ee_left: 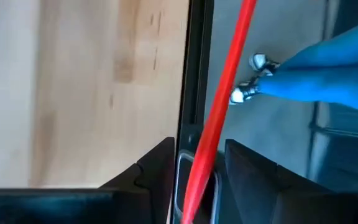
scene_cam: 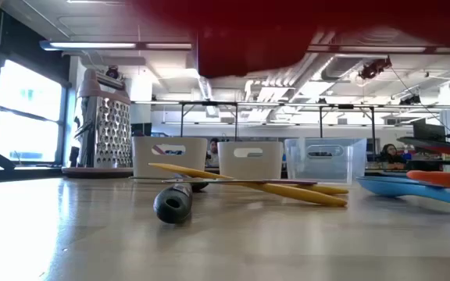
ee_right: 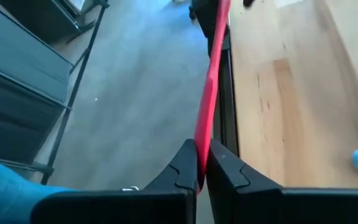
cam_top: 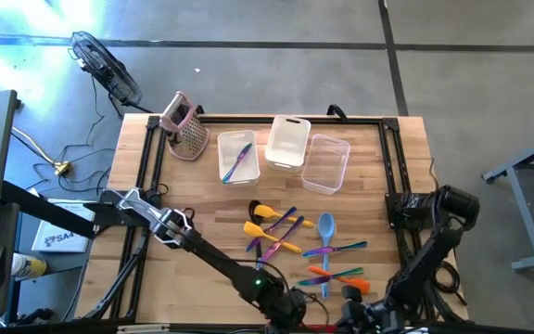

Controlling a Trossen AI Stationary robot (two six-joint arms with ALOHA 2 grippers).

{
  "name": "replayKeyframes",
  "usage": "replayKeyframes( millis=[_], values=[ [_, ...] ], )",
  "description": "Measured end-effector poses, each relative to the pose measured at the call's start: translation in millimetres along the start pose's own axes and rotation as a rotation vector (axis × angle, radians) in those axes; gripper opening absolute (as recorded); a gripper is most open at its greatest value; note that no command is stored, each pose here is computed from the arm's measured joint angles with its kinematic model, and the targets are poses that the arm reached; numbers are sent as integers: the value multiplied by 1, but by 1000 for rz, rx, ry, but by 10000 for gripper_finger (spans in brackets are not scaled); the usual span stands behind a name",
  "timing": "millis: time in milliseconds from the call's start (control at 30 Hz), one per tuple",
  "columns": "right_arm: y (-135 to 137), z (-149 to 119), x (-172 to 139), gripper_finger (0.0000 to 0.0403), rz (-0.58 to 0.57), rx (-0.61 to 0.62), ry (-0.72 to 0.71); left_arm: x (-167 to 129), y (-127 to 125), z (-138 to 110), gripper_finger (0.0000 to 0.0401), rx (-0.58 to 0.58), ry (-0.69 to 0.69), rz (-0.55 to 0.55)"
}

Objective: Pick & Place Kitchen Items
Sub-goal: Put the red spatula into the transparent bin

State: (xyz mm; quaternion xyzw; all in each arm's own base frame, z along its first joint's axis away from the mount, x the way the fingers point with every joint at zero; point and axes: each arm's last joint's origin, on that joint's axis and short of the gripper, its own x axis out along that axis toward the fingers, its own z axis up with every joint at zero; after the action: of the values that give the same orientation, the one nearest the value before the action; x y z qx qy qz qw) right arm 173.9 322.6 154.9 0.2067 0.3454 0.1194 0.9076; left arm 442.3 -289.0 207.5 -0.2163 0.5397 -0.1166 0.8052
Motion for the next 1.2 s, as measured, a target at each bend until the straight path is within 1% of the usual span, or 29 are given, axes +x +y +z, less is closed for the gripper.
replayKeyframes(
  millis=[133, 300, 400, 500, 633, 800, 867, 933, 1133, 1200],
  values=[
    [8, 8, -18, 5, 49, 4, 3, -26, -10, 9, 138, -12, -43, 24],
    [19, 27, -47, 5, 129, -19, -32, -64, -18, 10, 138, -59, -81, 0],
    [18, 43, -67, 5, 121, -21, -79, -88, -23, 9, 138, -72, -98, -10],
    [13, 58, -88, 5, 75, -42, -123, -113, -27, 9, 138, -70, -138, -8],
    [4, 79, -119, 5, 23, -62, -219, -148, -30, 10, 138, -22, -232, 29],
    [-13, 101, -156, 5, -90, -107, -349, -181, -30, 9, 138, 14, -374, 131],
    [-23, 108, -169, 4, -135, -116, -375, -189, -29, 9, 138, 16, -421, 174],
    [-36, 116, -182, 4, -186, -116, -394, -195, -27, 7, 138, 17, -437, 223],
    [-82, 141, -221, 3, -356, -103, -455, -196, -15, -3, 138, 8, -371, 375],
    [-100, 147, -234, 3, -418, -100, -468, -197, -10, -4, 138, -14, -355, 419]
  ],
)
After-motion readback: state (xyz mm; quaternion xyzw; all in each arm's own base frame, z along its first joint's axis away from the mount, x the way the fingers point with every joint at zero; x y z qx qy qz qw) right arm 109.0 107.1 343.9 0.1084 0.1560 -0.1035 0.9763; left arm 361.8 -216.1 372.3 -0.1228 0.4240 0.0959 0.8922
